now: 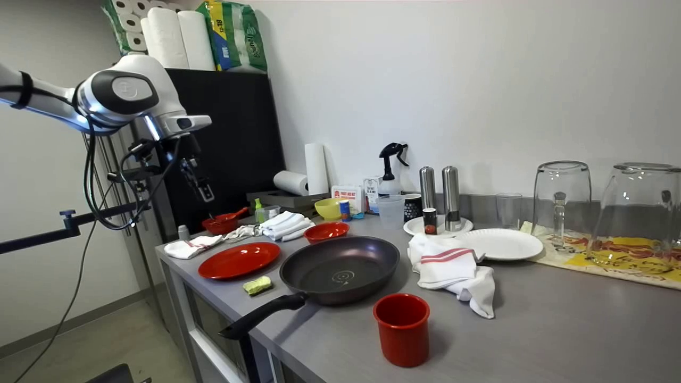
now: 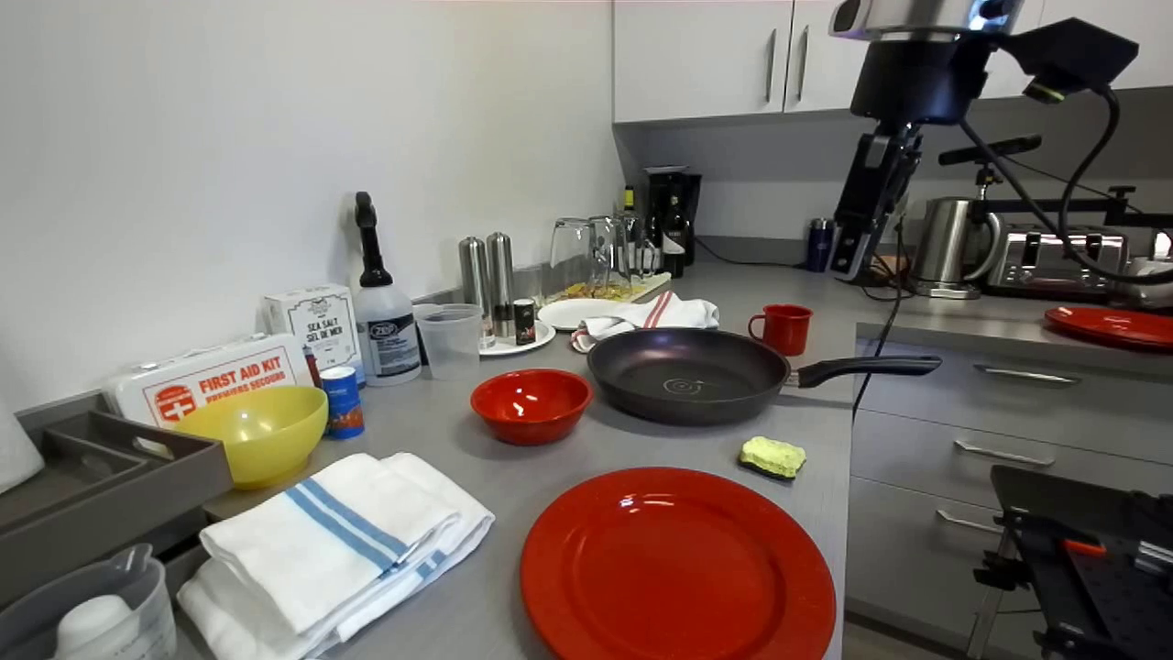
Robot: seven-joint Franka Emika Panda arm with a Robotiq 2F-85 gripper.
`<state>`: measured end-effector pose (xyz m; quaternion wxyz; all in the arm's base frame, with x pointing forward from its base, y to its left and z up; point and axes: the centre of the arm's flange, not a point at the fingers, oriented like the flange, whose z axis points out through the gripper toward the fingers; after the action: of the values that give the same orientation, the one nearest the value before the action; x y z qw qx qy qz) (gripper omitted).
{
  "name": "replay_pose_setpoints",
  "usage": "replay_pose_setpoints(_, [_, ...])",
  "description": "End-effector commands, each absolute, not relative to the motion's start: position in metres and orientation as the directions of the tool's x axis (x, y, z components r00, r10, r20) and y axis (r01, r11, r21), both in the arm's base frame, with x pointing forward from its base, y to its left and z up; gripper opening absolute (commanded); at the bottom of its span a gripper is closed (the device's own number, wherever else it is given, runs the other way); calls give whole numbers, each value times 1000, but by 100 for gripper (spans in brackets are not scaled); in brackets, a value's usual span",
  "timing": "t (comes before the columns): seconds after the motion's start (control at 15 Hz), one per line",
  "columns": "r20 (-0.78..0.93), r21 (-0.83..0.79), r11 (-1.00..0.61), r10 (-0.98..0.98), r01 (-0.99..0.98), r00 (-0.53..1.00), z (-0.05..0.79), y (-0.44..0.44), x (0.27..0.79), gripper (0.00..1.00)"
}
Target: Pick up the sponge and clean the red plate
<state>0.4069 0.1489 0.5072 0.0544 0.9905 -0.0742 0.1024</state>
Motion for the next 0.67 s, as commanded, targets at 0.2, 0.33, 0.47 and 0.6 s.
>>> replay_pose_setpoints(0.2, [210,70,-962,-243,-263,947,477,139,407,100])
replay_pose_setpoints(0.33, [206,68,-951,-282,-301,937,465,136,407,100])
replay_pose_setpoints(0.47, [213,70,-931,-337,-359,917,452,131,407,100])
replay_pose_setpoints(0.6, [211,73,-915,-374,-396,903,438,127,407,100])
